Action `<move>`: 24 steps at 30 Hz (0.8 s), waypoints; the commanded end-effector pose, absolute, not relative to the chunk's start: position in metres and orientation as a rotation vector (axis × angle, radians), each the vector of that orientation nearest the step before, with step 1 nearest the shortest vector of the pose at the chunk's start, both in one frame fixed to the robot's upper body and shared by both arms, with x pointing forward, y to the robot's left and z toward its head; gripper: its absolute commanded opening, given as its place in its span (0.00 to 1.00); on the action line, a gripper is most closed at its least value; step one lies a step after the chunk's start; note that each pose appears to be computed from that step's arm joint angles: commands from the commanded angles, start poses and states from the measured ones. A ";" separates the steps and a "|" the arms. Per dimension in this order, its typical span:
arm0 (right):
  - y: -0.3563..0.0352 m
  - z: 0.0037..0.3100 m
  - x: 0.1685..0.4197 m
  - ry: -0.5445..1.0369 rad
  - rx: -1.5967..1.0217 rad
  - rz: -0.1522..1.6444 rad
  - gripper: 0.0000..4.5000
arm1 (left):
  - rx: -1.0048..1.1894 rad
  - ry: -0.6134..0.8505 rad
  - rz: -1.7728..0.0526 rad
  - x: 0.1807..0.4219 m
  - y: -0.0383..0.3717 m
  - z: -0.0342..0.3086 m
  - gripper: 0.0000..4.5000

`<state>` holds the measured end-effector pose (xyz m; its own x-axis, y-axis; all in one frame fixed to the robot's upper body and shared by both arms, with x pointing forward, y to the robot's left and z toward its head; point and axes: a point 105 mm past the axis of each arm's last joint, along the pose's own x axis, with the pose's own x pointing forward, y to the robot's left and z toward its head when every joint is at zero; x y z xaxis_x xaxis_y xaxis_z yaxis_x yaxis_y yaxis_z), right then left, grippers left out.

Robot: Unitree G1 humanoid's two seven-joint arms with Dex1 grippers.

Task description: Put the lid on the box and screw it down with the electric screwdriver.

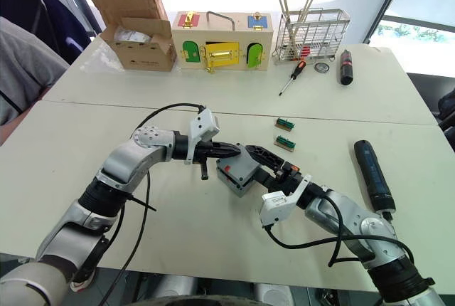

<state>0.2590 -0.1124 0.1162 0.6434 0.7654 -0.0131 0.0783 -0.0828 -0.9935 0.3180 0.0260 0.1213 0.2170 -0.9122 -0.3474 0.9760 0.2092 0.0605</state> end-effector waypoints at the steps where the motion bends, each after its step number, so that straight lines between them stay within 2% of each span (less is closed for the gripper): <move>1: -0.118 0.124 0.255 -0.738 -1.585 0.660 0.92 | 0.323 0.405 -1.348 0.305 0.028 0.081 0.00; 9: -0.126 0.137 0.249 -0.785 -1.617 0.692 0.92 | 0.339 0.424 -1.332 0.299 0.028 0.070 0.00; 24: -0.156 0.131 0.241 -0.748 -1.651 0.709 0.92 | 0.391 0.404 -1.325 0.297 0.026 0.060 0.00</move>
